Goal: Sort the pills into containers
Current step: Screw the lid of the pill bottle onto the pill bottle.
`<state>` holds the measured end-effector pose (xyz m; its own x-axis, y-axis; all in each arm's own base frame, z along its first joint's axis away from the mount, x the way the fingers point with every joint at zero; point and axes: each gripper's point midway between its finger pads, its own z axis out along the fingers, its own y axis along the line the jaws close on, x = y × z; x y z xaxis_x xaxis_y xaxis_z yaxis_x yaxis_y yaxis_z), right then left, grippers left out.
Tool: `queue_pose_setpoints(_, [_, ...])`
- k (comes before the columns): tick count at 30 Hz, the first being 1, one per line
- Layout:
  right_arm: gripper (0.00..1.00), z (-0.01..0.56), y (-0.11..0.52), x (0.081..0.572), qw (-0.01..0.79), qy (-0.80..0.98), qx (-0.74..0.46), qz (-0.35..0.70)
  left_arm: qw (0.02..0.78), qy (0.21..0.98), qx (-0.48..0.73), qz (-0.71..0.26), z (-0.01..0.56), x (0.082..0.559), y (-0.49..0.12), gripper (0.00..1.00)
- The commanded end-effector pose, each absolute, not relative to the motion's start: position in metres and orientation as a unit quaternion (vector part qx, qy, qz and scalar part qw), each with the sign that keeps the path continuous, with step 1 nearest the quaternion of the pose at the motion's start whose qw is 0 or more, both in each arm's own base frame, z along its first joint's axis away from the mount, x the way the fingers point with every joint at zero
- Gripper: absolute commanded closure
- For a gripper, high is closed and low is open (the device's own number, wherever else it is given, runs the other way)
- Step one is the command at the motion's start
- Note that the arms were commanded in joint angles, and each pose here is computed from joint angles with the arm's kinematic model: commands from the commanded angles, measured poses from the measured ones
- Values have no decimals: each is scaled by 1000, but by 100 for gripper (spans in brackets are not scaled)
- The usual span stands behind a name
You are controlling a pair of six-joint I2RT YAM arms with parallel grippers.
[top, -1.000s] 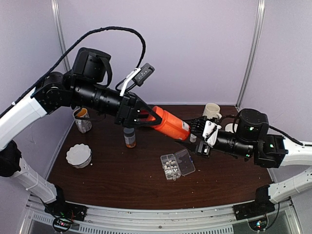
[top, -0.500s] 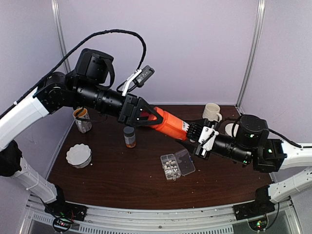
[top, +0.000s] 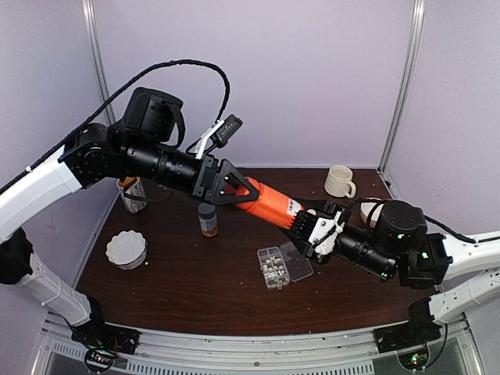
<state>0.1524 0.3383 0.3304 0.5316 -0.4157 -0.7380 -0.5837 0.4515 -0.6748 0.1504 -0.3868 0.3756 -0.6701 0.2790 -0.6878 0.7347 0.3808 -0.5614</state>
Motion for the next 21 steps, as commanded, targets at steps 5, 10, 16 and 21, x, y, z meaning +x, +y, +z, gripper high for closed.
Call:
queue_pose_setpoints(5, [100,400,353,105,733,384,-498,261,219,721,408,-516,360,128,-414,100])
queue_pose_setpoints(10, [100,401,355,104,689,397,-516,317,207,701,471,-493,347,121,-414,100])
queue_pose_setpoints(16, [100,402,351,108,644,416,-507,393,276,605,602,-442,338,110,-401,100])
queue_pose_setpoints(21, [100,404,349,113,607,440,-483,452,361,472,723,-353,327,111,-390,100])
